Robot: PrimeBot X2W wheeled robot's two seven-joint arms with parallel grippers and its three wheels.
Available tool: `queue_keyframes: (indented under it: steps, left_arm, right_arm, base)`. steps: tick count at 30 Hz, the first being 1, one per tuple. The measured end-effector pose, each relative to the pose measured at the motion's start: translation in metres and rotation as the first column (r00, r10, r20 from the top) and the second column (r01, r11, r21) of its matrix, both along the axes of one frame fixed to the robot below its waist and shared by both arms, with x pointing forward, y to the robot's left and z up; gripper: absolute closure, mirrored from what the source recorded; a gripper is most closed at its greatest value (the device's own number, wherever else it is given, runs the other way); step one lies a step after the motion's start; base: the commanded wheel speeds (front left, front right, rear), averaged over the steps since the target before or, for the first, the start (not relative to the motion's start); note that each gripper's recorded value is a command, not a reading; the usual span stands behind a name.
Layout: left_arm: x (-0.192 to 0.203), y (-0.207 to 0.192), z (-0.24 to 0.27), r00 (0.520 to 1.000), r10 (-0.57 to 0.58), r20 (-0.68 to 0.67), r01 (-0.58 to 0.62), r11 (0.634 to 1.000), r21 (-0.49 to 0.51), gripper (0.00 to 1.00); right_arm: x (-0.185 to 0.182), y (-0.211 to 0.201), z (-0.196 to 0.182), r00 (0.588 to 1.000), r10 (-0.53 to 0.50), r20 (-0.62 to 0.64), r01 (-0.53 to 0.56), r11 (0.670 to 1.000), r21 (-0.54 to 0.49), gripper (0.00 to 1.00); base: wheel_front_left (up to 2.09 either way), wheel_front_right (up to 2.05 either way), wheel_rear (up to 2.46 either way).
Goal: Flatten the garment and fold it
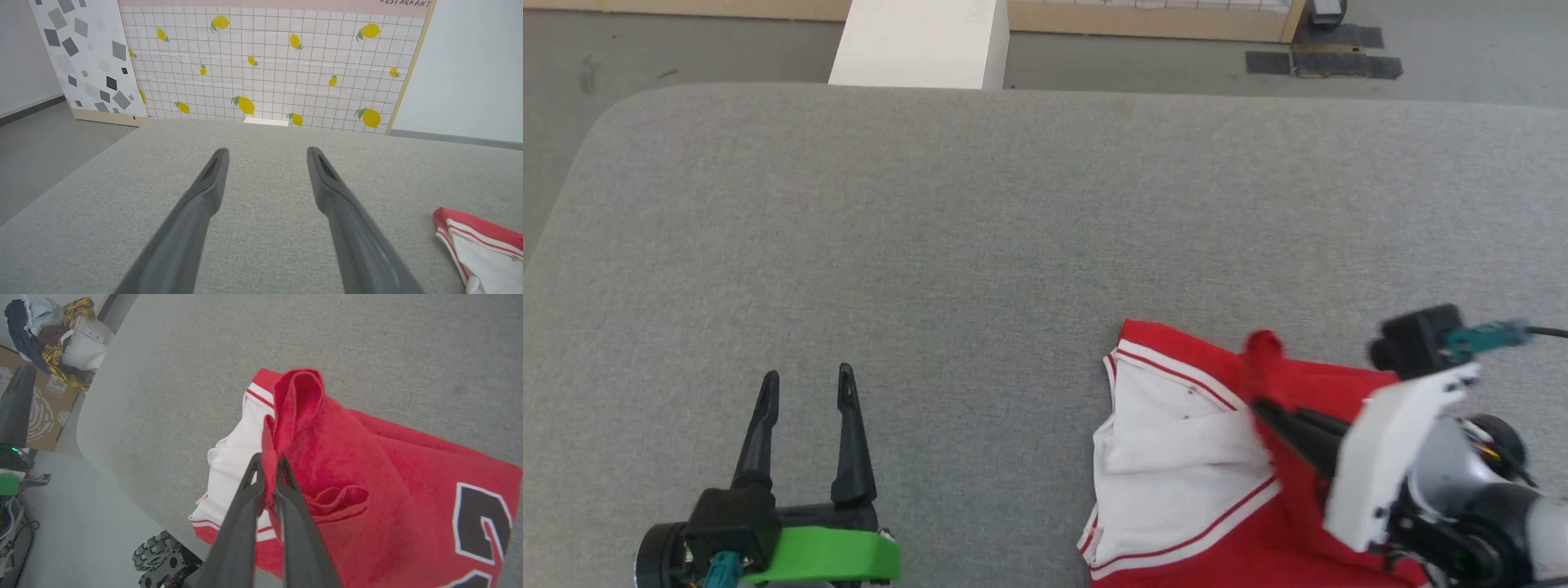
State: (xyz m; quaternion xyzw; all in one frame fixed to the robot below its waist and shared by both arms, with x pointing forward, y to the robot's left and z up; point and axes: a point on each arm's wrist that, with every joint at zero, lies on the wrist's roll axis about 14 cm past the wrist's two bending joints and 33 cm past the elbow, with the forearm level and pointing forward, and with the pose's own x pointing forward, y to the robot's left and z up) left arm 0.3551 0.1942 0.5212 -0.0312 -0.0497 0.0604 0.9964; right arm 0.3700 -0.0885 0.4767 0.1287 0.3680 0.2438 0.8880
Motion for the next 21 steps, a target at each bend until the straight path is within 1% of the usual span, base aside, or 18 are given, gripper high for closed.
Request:
queue_keyframes:
  steps: [4,7,13,17,18,19,20,21]
  left_arm:
    - [-0.001,-0.001,-0.008,1.000,0.000,-0.024,-0.001,1.000,-0.014,0.00]
    - [-0.001,-0.001,-0.011,0.999,0.005,-0.032,-0.006,1.000,-0.023,0.00]
    - [-0.004,0.003,-0.019,0.998,0.023,-0.054,-0.025,0.999,-0.037,0.00]
    - [-0.006,0.004,-0.021,0.998,0.021,-0.063,-0.023,0.999,-0.034,0.00]
    - [-0.006,0.005,-0.021,0.998,0.023,-0.063,-0.025,0.999,-0.033,0.00]
    - [-0.006,0.006,-0.021,0.998,0.024,-0.061,-0.026,0.999,-0.032,0.00]
    - [-0.007,0.006,-0.021,0.998,0.021,-0.059,-0.022,0.999,-0.030,0.00]
    - [-0.007,0.005,-0.020,0.998,0.018,-0.059,-0.020,0.999,-0.030,0.00]
  right_arm:
    - [0.003,0.032,-0.001,0.995,0.099,0.000,-0.099,0.995,0.016,1.00]
    - [0.006,0.047,-0.011,0.991,0.132,-0.022,-0.132,0.991,0.021,1.00]
    - [0.010,0.076,-0.038,0.981,0.187,-0.051,-0.187,0.982,-0.002,1.00]
    - [0.011,0.083,-0.057,0.977,0.199,-0.070,-0.203,0.977,-0.059,0.99]
    - [0.012,0.084,-0.062,0.977,0.198,-0.073,-0.204,0.976,-0.074,0.65]
    - [0.012,0.083,-0.066,0.977,0.198,-0.078,-0.204,0.975,-0.084,0.04]
    - [0.011,0.082,-0.071,0.977,0.193,-0.087,-0.201,0.975,-0.096,0.00]
    - [0.011,0.080,-0.076,0.978,0.186,-0.097,-0.196,0.975,-0.106,0.00]
  base:
    - [0.00,0.00,0.00]
    - [0.00,0.00,0.00]
    - [0.00,0.00,0.00]
    - [0.00,0.00,0.00]
    - [0.00,0.00,0.00]
    - [0.00,0.00,0.00]
    - [0.00,0.00,0.00]
    - [0.00,0.00,0.00]
